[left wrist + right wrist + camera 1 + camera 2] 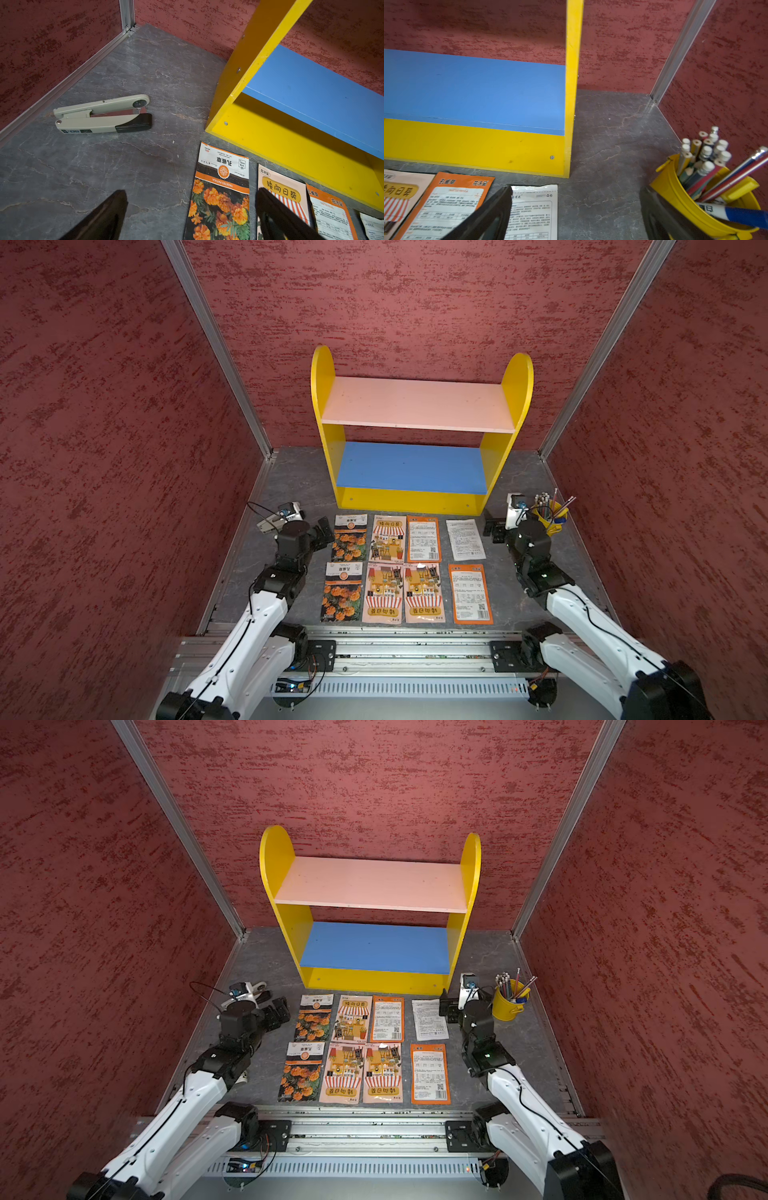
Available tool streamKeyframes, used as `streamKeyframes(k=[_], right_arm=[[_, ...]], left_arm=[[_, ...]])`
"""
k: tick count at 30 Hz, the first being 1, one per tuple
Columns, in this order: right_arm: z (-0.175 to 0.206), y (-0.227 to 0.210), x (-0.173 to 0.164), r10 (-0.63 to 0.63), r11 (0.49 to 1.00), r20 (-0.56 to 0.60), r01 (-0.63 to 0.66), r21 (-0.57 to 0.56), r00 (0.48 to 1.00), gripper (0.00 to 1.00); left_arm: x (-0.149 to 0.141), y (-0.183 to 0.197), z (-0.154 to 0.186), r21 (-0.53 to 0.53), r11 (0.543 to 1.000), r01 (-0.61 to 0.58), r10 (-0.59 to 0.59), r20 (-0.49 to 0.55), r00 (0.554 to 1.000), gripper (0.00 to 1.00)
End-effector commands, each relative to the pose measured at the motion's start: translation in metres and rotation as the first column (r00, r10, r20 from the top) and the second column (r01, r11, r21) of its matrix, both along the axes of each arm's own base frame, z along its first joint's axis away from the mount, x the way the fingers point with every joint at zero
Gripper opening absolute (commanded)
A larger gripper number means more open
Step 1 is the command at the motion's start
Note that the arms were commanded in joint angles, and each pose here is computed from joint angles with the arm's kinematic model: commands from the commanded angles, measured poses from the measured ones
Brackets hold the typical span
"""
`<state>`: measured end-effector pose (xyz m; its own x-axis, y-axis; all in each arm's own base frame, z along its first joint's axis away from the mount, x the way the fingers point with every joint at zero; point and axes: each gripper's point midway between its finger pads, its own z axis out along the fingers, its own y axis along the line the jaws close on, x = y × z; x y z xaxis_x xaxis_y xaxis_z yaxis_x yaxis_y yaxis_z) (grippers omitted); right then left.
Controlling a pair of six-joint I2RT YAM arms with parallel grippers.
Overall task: Take the seed bag off the shelf
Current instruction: Reset both arms
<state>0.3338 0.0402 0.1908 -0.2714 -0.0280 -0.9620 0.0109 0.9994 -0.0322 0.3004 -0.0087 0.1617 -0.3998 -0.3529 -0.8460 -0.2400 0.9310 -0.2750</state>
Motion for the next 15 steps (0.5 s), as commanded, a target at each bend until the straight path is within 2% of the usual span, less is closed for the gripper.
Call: streamKeyframes(k=[1,5,15], right_arm=[[0.011,-0.006,0.010,0.008,0.998,0.077,-0.012,0.055,0.997,0.98],[0.000,-0.020,0.019,0.003,0.997,0.066,-0.008,0.072,0.998,0.98],[-0.021,-0.034,0.040,0.031,0.994,0.118,-0.043,0.101,0.993,0.98]], left_arm=[[0.015,0.003,0.014,0.041,0.998,0.044,-0.048,0.112,0.993,1.00],[0.021,0.013,0.007,0.058,0.996,0.069,-0.076,0.115,0.991,1.00],[0.037,0.040,-0.001,0.061,0.991,0.115,-0.127,0.259,0.957,1.00]])
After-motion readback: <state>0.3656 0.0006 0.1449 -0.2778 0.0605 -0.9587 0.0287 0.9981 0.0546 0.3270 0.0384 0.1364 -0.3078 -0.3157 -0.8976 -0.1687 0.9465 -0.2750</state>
